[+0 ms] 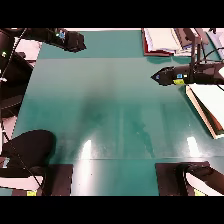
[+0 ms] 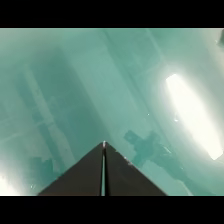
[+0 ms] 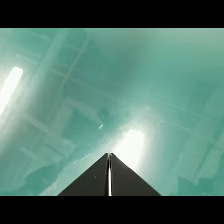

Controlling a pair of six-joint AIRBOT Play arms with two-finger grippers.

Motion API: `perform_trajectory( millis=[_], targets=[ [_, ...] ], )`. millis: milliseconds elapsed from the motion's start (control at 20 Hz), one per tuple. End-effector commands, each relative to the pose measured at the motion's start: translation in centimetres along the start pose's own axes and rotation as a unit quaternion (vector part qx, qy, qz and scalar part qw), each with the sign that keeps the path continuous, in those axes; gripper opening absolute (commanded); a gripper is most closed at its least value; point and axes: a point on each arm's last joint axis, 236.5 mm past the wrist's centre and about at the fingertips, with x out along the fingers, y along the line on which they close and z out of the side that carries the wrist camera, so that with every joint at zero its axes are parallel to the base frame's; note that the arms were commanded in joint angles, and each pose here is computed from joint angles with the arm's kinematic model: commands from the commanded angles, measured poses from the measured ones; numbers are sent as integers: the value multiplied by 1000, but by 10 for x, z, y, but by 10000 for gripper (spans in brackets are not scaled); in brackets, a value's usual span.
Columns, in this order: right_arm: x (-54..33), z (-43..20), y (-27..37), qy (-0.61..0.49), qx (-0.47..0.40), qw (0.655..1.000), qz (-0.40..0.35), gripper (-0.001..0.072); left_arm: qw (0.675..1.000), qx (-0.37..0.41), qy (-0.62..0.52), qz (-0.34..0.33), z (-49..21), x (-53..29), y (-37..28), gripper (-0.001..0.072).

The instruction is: Fold the shirts.

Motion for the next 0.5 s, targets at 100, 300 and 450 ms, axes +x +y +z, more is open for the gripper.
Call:
perform_trajectory(
  millis=[100, 300, 450],
  targets=[
    [-5, -7, 5, 13, -3, 1000, 5, 20, 1000, -3, -9, -7, 4, 0, -3, 26],
    [-23, 4, 11, -19, -13, 1000, 3, 20, 1000, 4, -4, 9, 2, -21, 7, 26],
    [-37, 16, 10, -51, -15, 999, -6, 20, 998, 2, 33, 50, -22, -76, 33, 26]
  ],
)
